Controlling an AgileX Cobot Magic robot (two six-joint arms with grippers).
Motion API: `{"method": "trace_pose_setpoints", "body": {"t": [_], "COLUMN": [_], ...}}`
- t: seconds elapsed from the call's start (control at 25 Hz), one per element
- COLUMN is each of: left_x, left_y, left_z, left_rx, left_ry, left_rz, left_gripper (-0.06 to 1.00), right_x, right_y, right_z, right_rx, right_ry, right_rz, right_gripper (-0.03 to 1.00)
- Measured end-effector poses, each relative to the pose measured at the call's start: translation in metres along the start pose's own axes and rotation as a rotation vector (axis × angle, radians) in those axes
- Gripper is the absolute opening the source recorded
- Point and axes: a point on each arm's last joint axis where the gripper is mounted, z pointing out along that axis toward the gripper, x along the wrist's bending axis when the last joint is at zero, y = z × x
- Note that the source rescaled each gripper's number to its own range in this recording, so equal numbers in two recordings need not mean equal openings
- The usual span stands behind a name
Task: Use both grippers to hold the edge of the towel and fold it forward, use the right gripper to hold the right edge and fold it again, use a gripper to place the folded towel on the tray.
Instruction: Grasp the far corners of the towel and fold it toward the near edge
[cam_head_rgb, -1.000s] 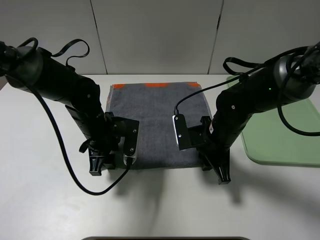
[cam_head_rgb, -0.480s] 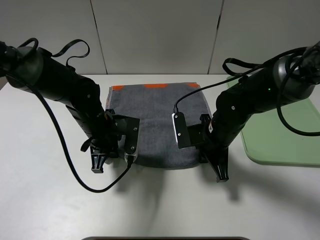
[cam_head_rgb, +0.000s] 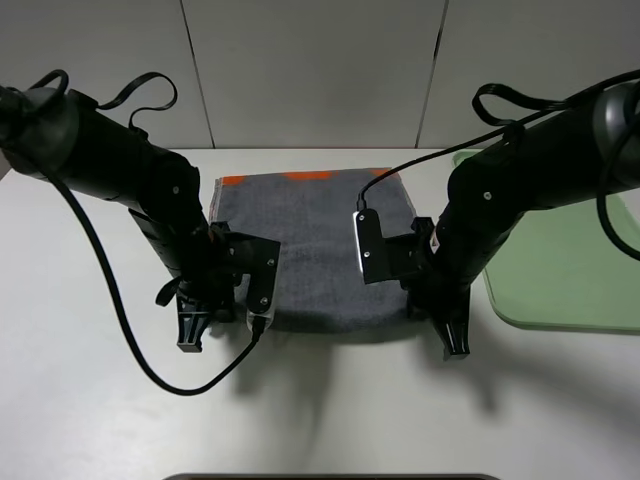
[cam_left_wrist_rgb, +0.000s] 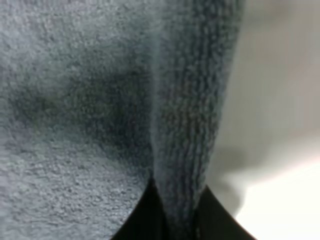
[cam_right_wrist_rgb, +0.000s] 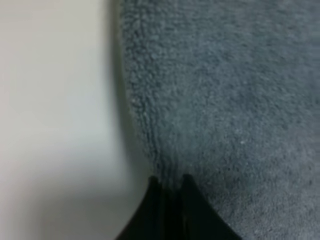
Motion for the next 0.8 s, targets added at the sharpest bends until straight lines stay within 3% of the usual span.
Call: {"method": "trace_pose_setpoints", "body": {"t": [0.2, 0.8], "left_x": [-0.006, -0.025], "left_y": [0.015, 0.016], "left_z": [-0.015, -0.042], "left_rx": [-0.023, 0.045], "left_ry": [0.014, -0.123], "left_rz": [0.046, 0.005], "left_gripper": [0.01, 0.01], "right_x": [0.001, 0.013], "right_y": [-0.001, -0.004], "right_z": [-0.014, -0.046], "right_rx": [-0.001, 0.003], "right_ry": [0.0, 0.069], "right_rz": [0.029, 0.143], "right_gripper": [0.0, 0.0]}}
